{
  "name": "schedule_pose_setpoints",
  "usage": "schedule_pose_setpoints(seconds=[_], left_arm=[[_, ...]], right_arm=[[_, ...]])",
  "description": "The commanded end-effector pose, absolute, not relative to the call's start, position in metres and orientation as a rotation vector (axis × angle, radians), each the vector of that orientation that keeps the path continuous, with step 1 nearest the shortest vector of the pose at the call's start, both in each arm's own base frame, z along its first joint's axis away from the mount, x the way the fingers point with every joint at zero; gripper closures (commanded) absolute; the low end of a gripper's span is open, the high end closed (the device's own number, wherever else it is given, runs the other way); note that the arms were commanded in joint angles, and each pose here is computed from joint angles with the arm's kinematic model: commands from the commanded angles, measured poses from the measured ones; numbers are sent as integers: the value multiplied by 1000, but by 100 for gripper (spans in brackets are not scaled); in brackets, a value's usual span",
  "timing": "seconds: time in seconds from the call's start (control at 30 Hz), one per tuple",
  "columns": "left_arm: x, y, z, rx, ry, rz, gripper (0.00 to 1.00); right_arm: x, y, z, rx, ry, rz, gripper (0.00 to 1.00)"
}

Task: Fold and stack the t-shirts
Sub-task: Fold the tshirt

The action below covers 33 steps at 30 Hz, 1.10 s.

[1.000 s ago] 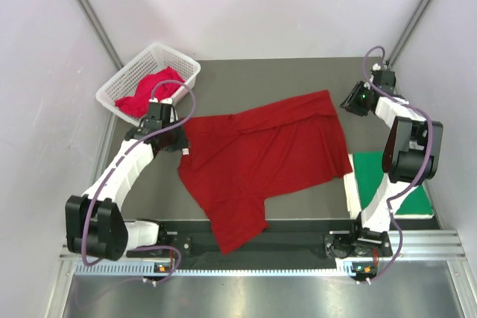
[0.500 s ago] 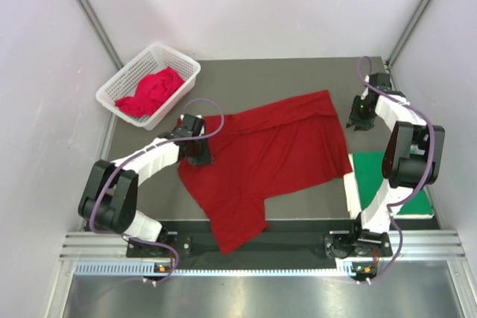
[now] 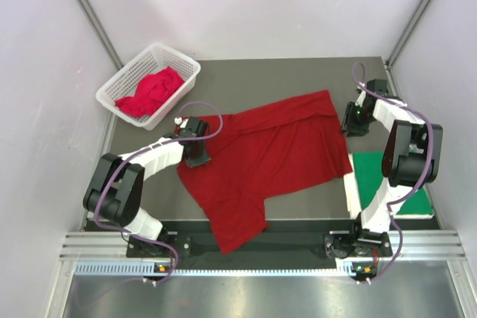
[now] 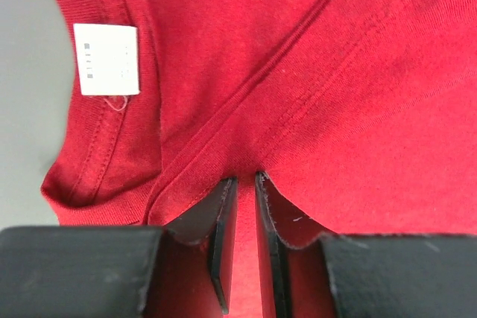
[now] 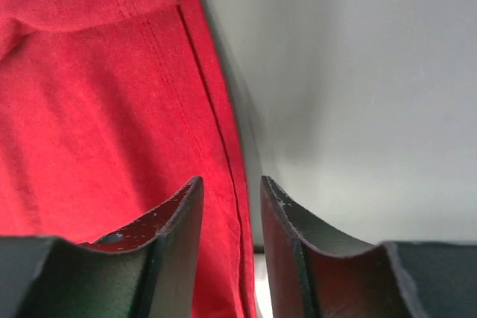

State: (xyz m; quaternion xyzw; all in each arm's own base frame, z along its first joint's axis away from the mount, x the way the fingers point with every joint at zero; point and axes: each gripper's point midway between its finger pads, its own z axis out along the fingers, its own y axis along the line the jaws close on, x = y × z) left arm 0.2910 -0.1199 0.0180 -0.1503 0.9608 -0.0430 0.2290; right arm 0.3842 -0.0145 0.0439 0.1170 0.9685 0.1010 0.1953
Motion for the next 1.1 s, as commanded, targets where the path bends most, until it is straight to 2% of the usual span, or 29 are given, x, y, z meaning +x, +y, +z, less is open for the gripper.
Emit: schedule_pose_setpoints(seconds=[0.0, 0.2, 0.27, 0.3, 0.33, 0.4, 0.53, 0.63, 0.7, 0.73, 0.83, 0.9, 1.07], left_arm=[[282, -73, -4, -488, 2626, 194, 78], [287, -59, 0, -516, 2594, 296, 78], [288, -56, 0, -537, 2587, 306, 78], [287, -56, -1, -543, 2589, 308, 78], [287, -59, -1, -557, 2593, 290, 78], [285, -65, 1, -565, 2612, 250, 77], [293, -93, 26, -511, 2642, 41, 74], [317, -110, 69, -414, 2581, -84, 72], [330, -110, 86, -375, 2548, -92, 69], [342, -109, 98, -345, 2517, -85, 68], [368, -103, 104, -322, 2503, -87, 68], [385, -97, 94, -324, 2514, -60, 69], [433, -96, 94, -312, 2476, -24, 70]], right_arm=[[395, -9, 38, 286, 2698, 326, 64], [398, -16, 24, 310, 2716, 277, 69], [399, -17, 23, 313, 2712, 267, 74], [400, -19, 22, 316, 2712, 260, 78], [399, -20, 21, 324, 2714, 249, 90], [394, -29, 20, 348, 2730, 177, 100], [389, -41, 29, 381, 2725, 72, 100], [393, -38, 44, 381, 2692, 96, 100], [396, -37, 56, 389, 2671, 103, 97], [398, -38, 61, 395, 2661, 104, 87], [410, -36, 78, 413, 2609, 128, 68], [426, -28, 84, 405, 2578, 193, 62], [475, -6, 92, 293, 2512, 298, 58]])
